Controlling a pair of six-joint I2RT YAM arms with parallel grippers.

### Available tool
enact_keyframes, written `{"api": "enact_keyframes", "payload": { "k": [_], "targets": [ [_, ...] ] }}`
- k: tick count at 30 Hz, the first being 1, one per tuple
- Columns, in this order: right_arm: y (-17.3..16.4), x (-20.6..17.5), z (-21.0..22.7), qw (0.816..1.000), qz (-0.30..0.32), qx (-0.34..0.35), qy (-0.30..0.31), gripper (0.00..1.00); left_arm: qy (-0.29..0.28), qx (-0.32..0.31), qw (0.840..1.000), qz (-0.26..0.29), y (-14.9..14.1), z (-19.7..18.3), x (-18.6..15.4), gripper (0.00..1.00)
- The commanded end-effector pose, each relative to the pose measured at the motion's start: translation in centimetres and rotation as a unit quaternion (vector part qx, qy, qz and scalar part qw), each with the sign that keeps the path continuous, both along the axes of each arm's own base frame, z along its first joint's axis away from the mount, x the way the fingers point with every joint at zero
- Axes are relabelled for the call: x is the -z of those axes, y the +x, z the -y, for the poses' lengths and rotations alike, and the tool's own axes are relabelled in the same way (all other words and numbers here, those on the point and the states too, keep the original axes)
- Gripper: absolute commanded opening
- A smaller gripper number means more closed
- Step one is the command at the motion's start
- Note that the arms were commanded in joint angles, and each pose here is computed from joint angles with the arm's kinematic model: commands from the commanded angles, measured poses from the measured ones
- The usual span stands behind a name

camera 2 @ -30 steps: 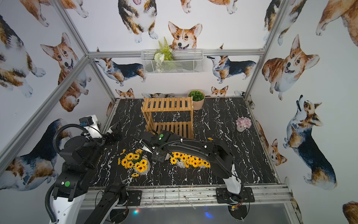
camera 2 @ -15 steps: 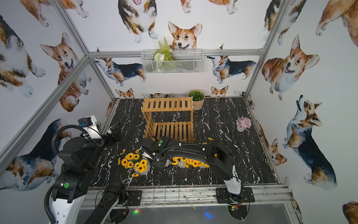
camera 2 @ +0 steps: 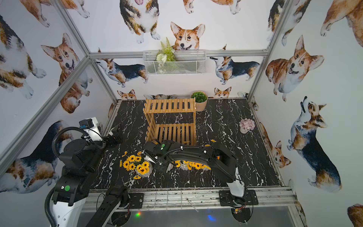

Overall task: Take the sunflower pots off the shelves
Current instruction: Place the sunflower pot at the center of the board.

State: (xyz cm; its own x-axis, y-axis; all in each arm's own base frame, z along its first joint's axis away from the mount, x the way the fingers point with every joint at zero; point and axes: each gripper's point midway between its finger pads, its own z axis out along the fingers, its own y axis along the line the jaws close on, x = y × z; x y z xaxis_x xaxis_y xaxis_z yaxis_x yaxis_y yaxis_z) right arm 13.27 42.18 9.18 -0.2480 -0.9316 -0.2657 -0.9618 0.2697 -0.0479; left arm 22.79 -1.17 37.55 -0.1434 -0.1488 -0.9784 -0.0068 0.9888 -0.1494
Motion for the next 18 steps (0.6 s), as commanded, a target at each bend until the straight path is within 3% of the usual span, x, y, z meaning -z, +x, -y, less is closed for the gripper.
{"api": "enact_keyframes", "payload": {
  "k": [1, 18],
  "targets": [
    [-0.11, 0.23, -0.50, 1.000, -0.004, 0.002, 0.008, 0.00, -0.001, -0.003, 1.000, 0.003, -0.08, -0.12, -0.16, 1.00],
    [-0.42, 0.84, -0.48, 1.000, -0.012, 0.000, 0.002, 0.17, -0.001, -0.003, 1.000, 0.000, 0.11, -0.08, 0.14, 1.00]
  ]
}}
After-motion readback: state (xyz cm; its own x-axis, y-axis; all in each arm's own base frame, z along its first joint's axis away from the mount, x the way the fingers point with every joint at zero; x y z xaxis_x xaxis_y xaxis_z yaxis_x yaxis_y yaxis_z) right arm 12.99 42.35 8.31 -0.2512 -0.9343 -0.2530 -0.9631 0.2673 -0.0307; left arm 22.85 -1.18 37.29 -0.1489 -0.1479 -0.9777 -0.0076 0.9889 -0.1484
